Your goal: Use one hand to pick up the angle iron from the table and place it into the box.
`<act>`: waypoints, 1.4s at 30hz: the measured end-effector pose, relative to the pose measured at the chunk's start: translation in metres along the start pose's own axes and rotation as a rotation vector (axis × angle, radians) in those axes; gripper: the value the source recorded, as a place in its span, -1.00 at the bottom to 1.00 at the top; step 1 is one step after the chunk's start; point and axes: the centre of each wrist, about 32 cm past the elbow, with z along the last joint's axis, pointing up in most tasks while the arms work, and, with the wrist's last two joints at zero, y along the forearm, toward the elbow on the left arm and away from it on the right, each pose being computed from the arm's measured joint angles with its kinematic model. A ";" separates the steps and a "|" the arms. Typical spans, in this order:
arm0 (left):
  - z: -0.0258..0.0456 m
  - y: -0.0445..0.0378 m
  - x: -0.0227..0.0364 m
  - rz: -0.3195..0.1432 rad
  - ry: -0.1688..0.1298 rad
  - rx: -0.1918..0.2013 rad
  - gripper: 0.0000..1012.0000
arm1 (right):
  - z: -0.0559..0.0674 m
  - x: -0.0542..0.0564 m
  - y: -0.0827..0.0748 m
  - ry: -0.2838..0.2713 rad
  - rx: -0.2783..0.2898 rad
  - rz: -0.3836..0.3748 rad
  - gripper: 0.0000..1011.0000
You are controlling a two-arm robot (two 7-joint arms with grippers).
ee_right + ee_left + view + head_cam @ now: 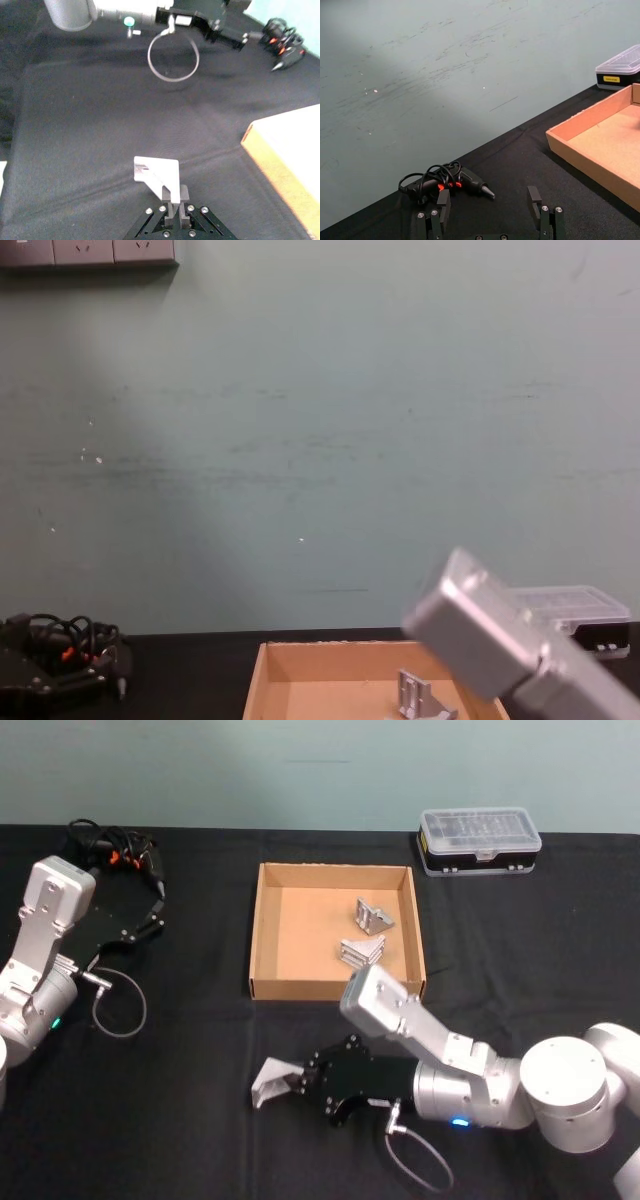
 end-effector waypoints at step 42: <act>0.0000 0.0000 0.0001 0.000 0.000 0.000 0.98 | 0.046 0.129 0.011 -0.060 0.003 -0.322 -0.85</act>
